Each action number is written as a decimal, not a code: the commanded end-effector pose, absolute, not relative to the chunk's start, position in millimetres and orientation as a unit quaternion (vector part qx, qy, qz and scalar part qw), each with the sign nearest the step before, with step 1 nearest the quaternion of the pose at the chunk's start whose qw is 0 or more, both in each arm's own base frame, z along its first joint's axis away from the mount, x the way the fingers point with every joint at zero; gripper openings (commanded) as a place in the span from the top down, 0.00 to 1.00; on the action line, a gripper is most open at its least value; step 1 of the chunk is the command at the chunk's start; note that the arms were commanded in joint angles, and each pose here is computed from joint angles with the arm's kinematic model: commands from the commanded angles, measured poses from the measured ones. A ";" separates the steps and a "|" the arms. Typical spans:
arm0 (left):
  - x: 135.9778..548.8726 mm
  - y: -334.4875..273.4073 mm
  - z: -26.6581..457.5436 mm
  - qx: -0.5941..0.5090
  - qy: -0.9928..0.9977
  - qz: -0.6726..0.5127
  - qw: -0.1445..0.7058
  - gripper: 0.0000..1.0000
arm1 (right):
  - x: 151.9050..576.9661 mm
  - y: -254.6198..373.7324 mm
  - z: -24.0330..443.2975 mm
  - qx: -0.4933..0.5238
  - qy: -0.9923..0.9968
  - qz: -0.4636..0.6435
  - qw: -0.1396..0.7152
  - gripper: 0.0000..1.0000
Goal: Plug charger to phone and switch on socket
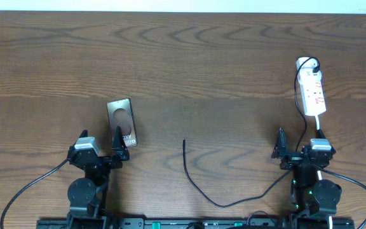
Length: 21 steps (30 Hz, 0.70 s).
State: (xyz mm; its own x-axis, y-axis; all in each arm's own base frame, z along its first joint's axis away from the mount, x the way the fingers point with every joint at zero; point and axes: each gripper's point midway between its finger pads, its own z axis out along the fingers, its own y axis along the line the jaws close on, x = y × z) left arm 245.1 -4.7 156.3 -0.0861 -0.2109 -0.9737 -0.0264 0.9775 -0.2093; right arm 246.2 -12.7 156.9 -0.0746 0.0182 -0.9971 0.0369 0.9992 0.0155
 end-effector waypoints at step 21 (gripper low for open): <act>255.7 -0.7 198.3 -0.066 0.748 -0.032 0.659 0.07 | 245.7 -15.7 156.7 0.028 0.733 -0.009 0.680 0.01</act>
State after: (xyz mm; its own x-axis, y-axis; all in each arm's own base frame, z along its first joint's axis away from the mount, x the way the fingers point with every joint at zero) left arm 251.6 -1.4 187.9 -0.1080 -0.1702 -0.9795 -0.0493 0.9849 -0.1657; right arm 246.2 -12.8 157.0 -0.0742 0.0182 -0.9971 0.0376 0.9992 0.0154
